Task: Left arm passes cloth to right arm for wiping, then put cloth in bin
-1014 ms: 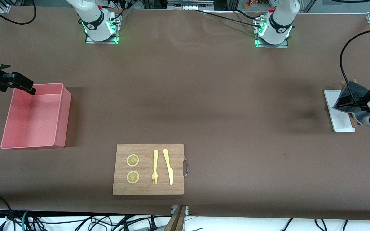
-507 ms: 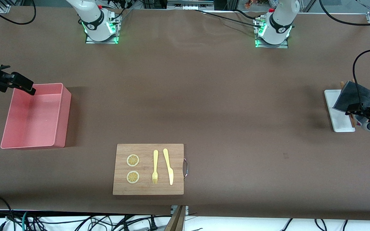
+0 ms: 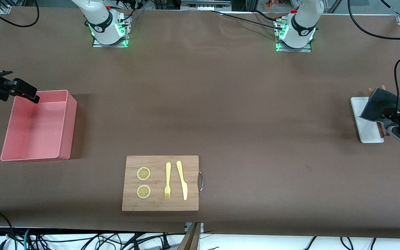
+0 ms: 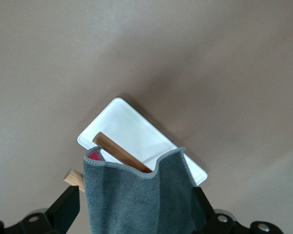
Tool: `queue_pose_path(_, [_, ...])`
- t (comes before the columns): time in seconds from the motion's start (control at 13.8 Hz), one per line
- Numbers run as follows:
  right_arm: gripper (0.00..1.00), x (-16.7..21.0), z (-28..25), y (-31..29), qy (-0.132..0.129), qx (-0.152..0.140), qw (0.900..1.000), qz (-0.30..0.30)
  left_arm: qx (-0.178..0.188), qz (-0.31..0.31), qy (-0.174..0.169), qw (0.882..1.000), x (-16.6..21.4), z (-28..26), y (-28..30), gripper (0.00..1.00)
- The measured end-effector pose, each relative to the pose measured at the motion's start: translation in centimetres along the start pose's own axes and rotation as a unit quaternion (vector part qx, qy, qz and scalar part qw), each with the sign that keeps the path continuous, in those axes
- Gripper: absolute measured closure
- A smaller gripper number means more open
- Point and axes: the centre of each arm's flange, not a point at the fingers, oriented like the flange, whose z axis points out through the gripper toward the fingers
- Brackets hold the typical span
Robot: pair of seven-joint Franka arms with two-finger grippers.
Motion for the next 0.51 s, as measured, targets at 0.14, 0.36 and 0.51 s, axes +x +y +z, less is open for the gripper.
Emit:
queue_pose_path(0.14, [0.00,0.0,0.1,0.0,0.000,0.000,1.000,0.000,-0.003,0.025,0.001,1.000,-0.8,0.9,-0.7,0.00])
queue_pose_path(0.36, [0.00,0.1,0.2,0.0,-0.002,0.000,1.000,-0.001,-0.002,0.057,0.003,0.998,-1.3,1.8,-1.3,0.00])
queue_pose_path(0.51, [0.00,0.2,0.5,0.0,-0.004,0.000,1.000,-0.001,-0.001,0.070,0.005,0.998,-1.7,2.8,-1.9,0.03])
